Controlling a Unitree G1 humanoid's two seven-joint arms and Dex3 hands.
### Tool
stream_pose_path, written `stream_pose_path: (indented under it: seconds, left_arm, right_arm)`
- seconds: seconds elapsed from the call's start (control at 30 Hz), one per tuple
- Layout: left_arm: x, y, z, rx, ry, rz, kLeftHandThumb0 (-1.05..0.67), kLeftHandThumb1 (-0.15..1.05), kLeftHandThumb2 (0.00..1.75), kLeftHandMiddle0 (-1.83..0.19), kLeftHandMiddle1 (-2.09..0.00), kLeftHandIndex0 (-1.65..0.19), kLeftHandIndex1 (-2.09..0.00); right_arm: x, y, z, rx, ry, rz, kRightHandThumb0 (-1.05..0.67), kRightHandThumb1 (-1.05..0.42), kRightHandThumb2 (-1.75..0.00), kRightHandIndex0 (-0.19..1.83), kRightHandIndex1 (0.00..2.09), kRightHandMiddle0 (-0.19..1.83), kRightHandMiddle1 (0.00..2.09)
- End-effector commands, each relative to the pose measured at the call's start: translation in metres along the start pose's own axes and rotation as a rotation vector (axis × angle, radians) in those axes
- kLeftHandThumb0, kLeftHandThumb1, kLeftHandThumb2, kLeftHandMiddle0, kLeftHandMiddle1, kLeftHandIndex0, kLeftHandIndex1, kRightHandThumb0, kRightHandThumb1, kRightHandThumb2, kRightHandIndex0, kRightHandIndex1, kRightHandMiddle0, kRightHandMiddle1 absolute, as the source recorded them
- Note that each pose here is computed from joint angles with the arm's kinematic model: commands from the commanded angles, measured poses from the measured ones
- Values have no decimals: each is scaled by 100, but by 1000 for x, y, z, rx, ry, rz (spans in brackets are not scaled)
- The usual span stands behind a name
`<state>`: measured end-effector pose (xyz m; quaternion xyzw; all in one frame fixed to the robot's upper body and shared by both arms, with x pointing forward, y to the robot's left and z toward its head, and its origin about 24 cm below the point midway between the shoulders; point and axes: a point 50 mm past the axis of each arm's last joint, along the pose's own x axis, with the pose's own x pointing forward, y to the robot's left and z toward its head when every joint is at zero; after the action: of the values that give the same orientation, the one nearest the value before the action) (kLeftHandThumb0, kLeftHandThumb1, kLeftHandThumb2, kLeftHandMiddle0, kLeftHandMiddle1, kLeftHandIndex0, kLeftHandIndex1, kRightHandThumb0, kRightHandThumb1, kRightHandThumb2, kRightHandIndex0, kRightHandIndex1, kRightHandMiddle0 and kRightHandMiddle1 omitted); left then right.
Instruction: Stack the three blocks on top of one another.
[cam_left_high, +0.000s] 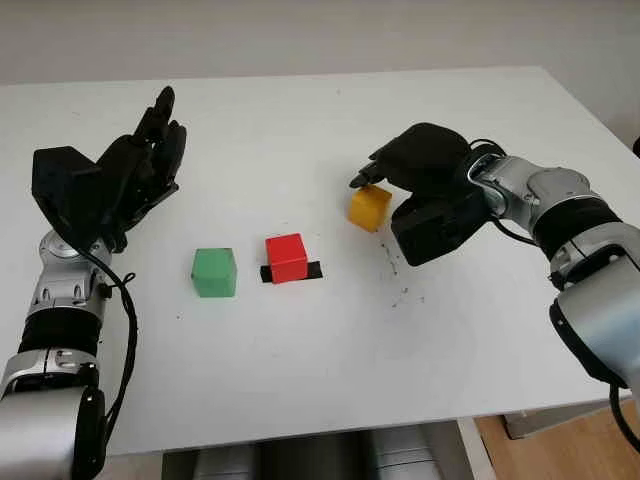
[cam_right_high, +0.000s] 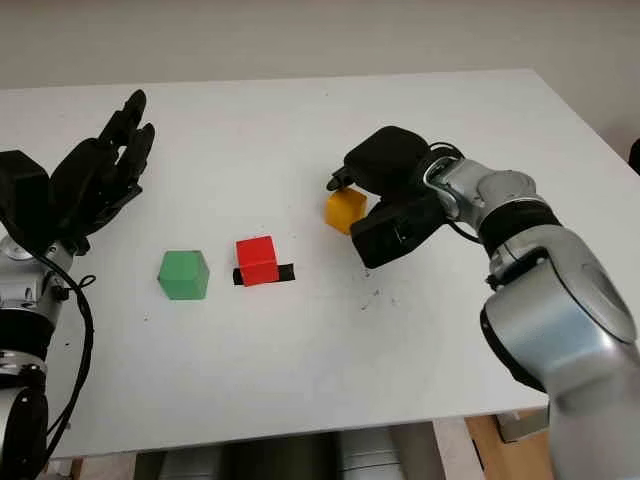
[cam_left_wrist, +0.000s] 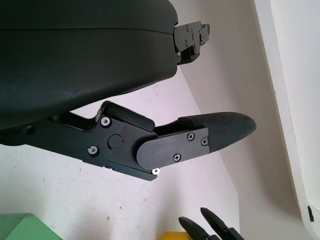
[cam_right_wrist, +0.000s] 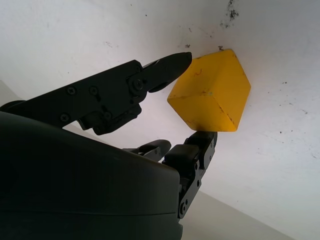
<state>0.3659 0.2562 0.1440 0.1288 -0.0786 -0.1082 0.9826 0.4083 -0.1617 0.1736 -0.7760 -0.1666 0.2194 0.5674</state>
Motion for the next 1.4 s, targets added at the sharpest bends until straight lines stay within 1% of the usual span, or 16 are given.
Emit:
stream_pose_path:
  seconds: [0.0, 0.27, 0.3, 0.37, 0.4, 0.5, 0.6, 0.8, 1.1, 1.13, 1.27, 1.37]
  left_arm:
    - [0, 8, 9, 32, -23, 13, -73, 105, 65, 19, 0, 19, 0]
    - [1, 6, 7, 19, -28, 26, -71, 105, 63, 19, 0, 19, 0]
    - [1, 6, 7, 19, -28, 26, -71, 105, 63, 19, 0, 19, 0]
    - [1, 6, 7, 21, -20, 25, -71, 105, 63, 19, 0, 19, 0]
    - [1, 6, 7, 23, -16, 24, -72, 105, 63, 19, 0, 19, 0]
    - [1, 6, 7, 28, -7, 18, -73, 105, 63, 19, 0, 19, 0]
    - [0, 6, 6, 26, -8, 15, -74, 105, 63, 19, 0, 19, 0]
    - [-2, 5, 6, 18, -10, 16, -74, 105, 63, 19, 0, 19, 0]
    - [-1, 3, 4, 3, -6, 30, -71, 105, 65, 19, 0, 19, 0]
    - [-1, 2, 4, 0, -6, 28, -70, 105, 65, 19, 0, 19, 0]
    - [-2, 2, 3, -16, -1, 21, -71, 105, 65, 19, 0, 19, 0]
    - [-3, 2, 3, -24, -1, 21, -71, 105, 65, 19, 0, 19, 0]
  right_arm:
    - [0, 5, 2, 13, -5, 7, -32, -88, -6, 48, 9, 67, 17]
    - [0, 8, 4, 10, -16, -8, -33, -90, -6, 53, 10, 78, 26]
    - [0, 9, 4, 9, -18, -10, -33, -91, -6, 54, 10, 77, 38]
    - [0, 9, 4, 14, -16, -10, -34, -92, -6, 55, 8, 61, 76]
    - [-1, 9, 4, 17, -15, -11, -34, -92, -5, 55, 7, 57, 90]
    - [-1, 10, 5, 27, -19, -21, -35, -91, -5, 57, 7, 56, 104]
    - [-1, 10, 5, 44, -16, -7, -36, -91, -6, 55, 6, 54, 110]
    - [0, 10, 4, 77, -8, 16, -36, -92, -6, 53, 5, 52, 111]
    - [-3, 5, -5, 141, 39, 66, -36, -90, -5, 50, 4, 50, 120]
    - [-3, 4, -7, 170, 48, 70, -36, -91, -5, 50, 4, 48, 125]
    - [-5, -2, -14, 336, 93, 92, -37, -95, -6, 45, 3, 33, 158]
    - [-6, -10, -18, 448, 96, 70, -40, -94, -5, 46, 4, 32, 166]
